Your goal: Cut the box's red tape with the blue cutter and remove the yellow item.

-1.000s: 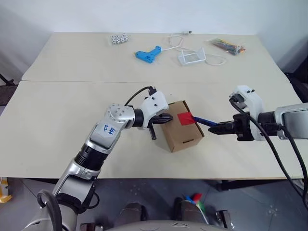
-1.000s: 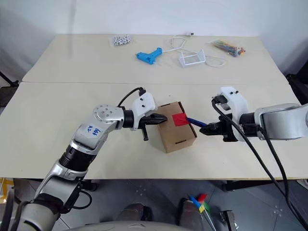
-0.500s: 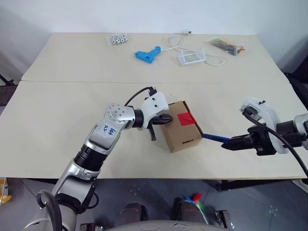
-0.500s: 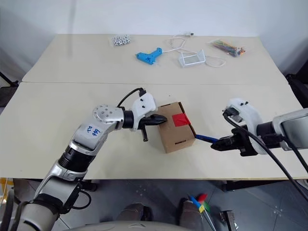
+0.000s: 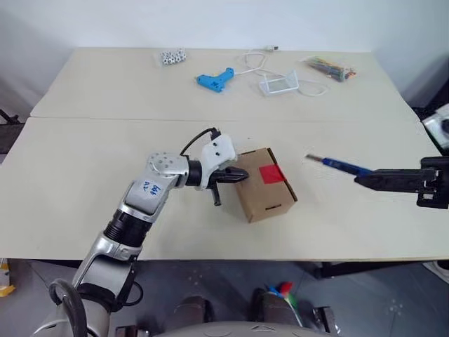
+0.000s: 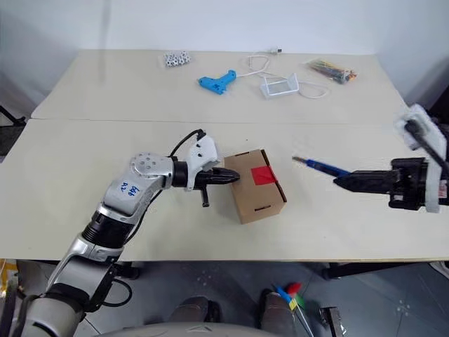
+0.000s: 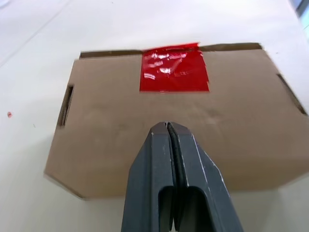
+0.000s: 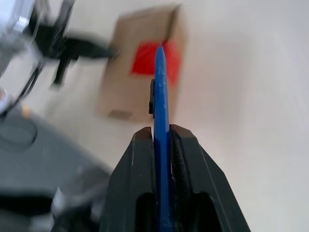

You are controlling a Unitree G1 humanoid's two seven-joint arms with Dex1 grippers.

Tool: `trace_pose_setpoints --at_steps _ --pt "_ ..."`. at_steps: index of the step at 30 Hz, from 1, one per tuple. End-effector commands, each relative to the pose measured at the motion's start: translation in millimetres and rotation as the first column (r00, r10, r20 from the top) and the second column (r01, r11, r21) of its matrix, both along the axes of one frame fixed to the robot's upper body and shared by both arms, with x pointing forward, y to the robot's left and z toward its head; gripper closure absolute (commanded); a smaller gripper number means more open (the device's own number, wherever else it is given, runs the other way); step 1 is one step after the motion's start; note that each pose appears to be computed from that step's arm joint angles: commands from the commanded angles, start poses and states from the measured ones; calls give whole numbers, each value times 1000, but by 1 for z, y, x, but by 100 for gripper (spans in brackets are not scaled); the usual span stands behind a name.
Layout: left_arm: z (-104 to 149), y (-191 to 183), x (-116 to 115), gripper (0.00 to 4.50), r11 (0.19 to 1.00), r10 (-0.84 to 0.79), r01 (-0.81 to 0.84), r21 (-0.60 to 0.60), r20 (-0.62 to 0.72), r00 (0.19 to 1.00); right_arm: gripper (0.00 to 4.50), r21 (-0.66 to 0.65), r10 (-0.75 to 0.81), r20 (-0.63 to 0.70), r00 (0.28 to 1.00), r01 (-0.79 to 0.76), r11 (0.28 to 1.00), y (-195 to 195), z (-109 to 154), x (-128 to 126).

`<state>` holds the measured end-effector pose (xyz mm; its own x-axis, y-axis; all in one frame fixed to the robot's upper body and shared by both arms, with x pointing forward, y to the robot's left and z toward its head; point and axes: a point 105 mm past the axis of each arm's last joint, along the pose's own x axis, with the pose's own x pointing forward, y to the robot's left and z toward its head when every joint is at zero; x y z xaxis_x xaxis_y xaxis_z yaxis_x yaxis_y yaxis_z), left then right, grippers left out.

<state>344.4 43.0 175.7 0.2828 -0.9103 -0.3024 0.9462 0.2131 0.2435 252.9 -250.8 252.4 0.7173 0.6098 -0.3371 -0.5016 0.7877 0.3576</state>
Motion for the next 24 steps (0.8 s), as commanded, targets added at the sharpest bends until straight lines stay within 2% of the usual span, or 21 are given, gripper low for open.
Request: trace_pose_setpoints --at_steps 1,4,8,10,12,15,17,19,24 --pt "34 17 0 448 996 -45 52 -78 80 996 436 -43 -134 278 951 152 987 -33 4 20" --pt "28 54 5 448 1000 16 -14 -25 78 997 436 -187 -202 304 931 266 946 -56 -47 44" --pt "13 83 4 448 995 98 -98 -7 60 993 436 -336 -177 391 903 319 886 -71 -85 61" --pt "4 95 0 448 991 135 -135 -16 51 990 436 -332 -219 419 881 373 866 -83 -97 68" --pt "-6 103 -5 448 986 167 -166 -22 39 985 436 -270 -227 472 852 385 883 -86 -96 72" --pt "-19 110 -12 448 977 214 -214 -28 27 976 436 -270 -204 472 858 361 893 -86 -105 74" --pt "-25 111 -17 450 972 234 -234 -33 11 972 364 -262 -204 448 870 346 901 -88 -110 73" --pt "-29 111 -20 450 967 251 -251 -36 3 968 313 -266 -200 462 864 350 898 -90 -107 72" --pt "-35 108 -27 450 964 265 -265 -40 -4 964 136 -292 -54 538 841 246 924 -75 -72 59"
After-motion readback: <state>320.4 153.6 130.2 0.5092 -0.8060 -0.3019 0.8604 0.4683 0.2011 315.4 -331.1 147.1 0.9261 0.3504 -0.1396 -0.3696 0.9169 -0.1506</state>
